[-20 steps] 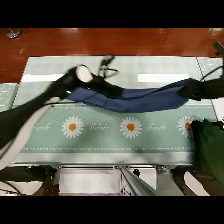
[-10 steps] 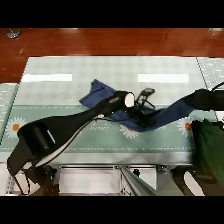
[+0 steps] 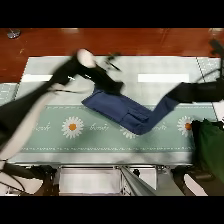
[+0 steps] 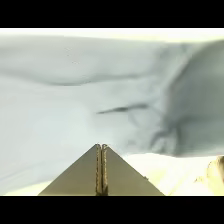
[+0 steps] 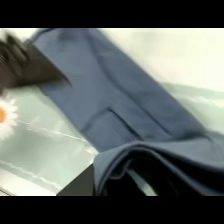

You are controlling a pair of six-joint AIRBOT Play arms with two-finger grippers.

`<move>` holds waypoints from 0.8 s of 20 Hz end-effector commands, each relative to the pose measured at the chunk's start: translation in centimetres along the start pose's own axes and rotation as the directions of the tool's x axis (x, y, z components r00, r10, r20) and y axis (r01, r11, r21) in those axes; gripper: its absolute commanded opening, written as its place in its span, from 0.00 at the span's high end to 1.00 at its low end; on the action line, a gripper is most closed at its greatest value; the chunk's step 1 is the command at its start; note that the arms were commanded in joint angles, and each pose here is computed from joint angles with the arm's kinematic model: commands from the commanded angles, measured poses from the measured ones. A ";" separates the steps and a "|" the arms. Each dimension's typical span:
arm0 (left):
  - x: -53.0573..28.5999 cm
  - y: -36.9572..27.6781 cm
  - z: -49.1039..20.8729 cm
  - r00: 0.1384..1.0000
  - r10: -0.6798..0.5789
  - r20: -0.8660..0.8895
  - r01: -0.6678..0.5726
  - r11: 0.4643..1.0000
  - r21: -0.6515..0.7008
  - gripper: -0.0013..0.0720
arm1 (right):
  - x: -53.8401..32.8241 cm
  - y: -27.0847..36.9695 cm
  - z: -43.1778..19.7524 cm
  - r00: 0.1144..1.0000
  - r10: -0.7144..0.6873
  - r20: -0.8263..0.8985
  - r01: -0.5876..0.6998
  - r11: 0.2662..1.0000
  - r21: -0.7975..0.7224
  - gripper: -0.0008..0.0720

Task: Fold the shirts.

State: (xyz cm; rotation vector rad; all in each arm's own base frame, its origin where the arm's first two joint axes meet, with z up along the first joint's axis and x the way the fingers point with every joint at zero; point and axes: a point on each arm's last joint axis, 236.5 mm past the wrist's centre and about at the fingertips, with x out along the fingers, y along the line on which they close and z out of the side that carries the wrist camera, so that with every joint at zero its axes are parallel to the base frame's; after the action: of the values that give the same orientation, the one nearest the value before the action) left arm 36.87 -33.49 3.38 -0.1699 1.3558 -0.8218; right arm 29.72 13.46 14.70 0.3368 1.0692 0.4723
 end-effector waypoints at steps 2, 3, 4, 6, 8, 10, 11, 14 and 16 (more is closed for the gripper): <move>-13.0 7.1 -1.7 0.969 0.119 0.218 -0.090 0.986 -0.138 0.96 | 7.1 5.8 3.8 0.993 0.089 -0.075 -0.095 0.992 -0.087 0.96; -15.2 7.8 -3.3 0.948 0.146 0.282 -0.098 0.979 -0.178 0.95 | 9.3 7.3 4.3 0.988 0.102 -0.115 -0.114 0.987 -0.109 0.96; -16.8 7.3 -4.9 0.926 0.139 0.351 -0.066 0.975 -0.212 0.95 | 11.5 8.7 4.6 0.982 0.113 -0.151 -0.132 0.983 -0.128 0.96; -18.5 5.8 -8.1 0.872 0.139 0.470 -0.034 0.974 -0.226 0.95 | 15.9 11.3 5.0 0.970 0.130 -0.207 -0.163 0.975 -0.152 0.96; -18.2 5.0 -11.0 0.837 0.148 0.526 -0.035 0.975 -0.218 0.96 | 20.3 13.6 5.1 0.958 0.144 -0.250 -0.189 0.968 -0.166 0.96; -16.4 5.0 -14.0 0.849 0.142 0.509 -0.009 0.967 -0.255 0.95 | 24.7 15.2 4.3 0.947 0.149 -0.283 -0.201 0.966 -0.164 0.96; -15.4 5.0 -15.1 0.860 0.137 0.492 -0.006 0.966 -0.258 0.96 | 26.7 15.4 3.9 0.945 0.148 -0.291 -0.199 0.968 -0.155 0.96; -13.2 5.3 -16.3 0.887 0.126 0.444 0.000 0.963 -0.271 0.95 | 31.4 14.5 3.4 0.940 0.164 -0.299 -0.193 0.979 -0.070 0.63; -12.8 5.8 -16.0 0.889 0.131 0.438 -0.001 0.959 -0.284 0.95 | 31.0 14.2 4.5 0.930 0.223 -0.292 -0.234 0.972 -0.003 0.13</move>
State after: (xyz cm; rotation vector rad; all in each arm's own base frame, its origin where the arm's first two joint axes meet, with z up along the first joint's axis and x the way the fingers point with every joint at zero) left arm 25.36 -16.01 7.70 -0.4889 1.0039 -0.4991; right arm 41.99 40.29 1.57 0.2681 1.2918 0.7596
